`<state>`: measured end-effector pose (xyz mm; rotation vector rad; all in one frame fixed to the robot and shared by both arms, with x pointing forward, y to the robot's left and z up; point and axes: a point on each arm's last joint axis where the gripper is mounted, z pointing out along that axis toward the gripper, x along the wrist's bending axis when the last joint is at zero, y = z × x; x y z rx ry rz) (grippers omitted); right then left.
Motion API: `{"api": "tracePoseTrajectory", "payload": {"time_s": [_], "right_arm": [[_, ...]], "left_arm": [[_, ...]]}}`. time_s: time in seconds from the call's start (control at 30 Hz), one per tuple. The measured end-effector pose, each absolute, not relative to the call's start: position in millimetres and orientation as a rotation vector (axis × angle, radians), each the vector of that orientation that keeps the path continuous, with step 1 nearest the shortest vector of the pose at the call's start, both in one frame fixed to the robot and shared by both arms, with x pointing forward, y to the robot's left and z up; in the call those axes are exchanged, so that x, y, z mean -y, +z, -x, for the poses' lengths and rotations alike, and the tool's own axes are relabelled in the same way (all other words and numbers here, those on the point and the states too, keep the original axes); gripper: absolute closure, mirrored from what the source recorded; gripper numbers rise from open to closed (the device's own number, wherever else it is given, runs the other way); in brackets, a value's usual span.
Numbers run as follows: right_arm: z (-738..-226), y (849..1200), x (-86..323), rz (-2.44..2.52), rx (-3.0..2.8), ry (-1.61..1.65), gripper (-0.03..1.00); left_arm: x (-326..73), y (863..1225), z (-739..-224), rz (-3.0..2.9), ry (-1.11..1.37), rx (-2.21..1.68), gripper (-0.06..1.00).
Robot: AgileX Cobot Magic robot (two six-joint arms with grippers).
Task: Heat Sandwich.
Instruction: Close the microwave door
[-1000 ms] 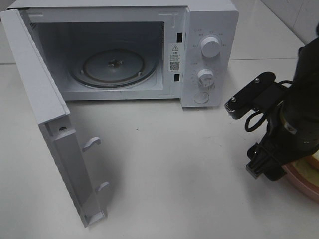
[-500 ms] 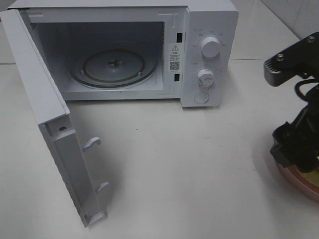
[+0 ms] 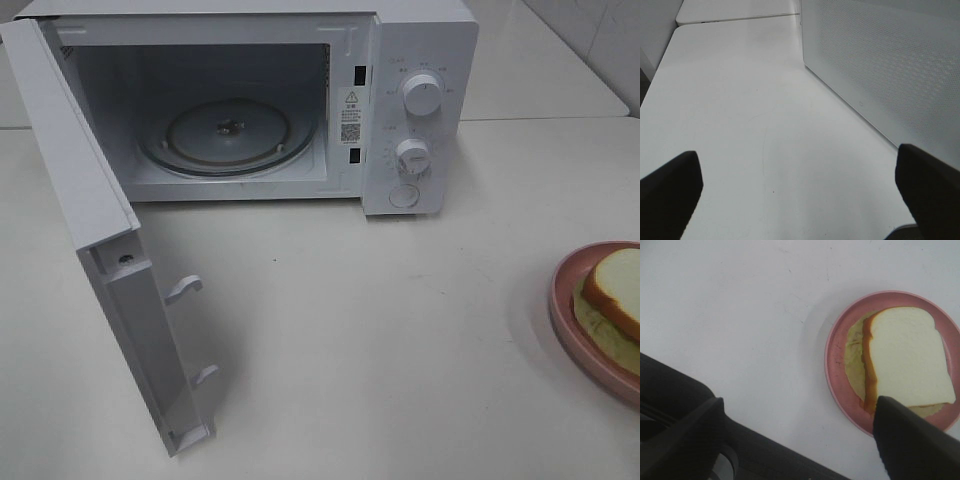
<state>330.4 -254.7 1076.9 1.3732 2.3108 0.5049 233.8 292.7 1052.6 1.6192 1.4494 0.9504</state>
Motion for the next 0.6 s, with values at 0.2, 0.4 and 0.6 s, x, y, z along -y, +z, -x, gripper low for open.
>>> {"api": "tracePoseTrajectory", "payload": {"time_s": [0.2, 0.4, 0.6], "right_arm": [[-302, 1087, 277, -1.384, -2.246, 0.602, 0.19], [-276, 1094, 297, -1.355, -2.145, 0.784, 0.19], [-259, 1086, 310, -1.387, -2.044, 0.837, 0.2]], "left_arm": [[-293, 1053, -234, -1.619, 0.95, -1.449, -0.05], [-293, 1053, -234, -1.619, 0.95, -1.449, -0.05], [-293, 1053, -234, -1.619, 0.95, -1.449, -0.05]]}}
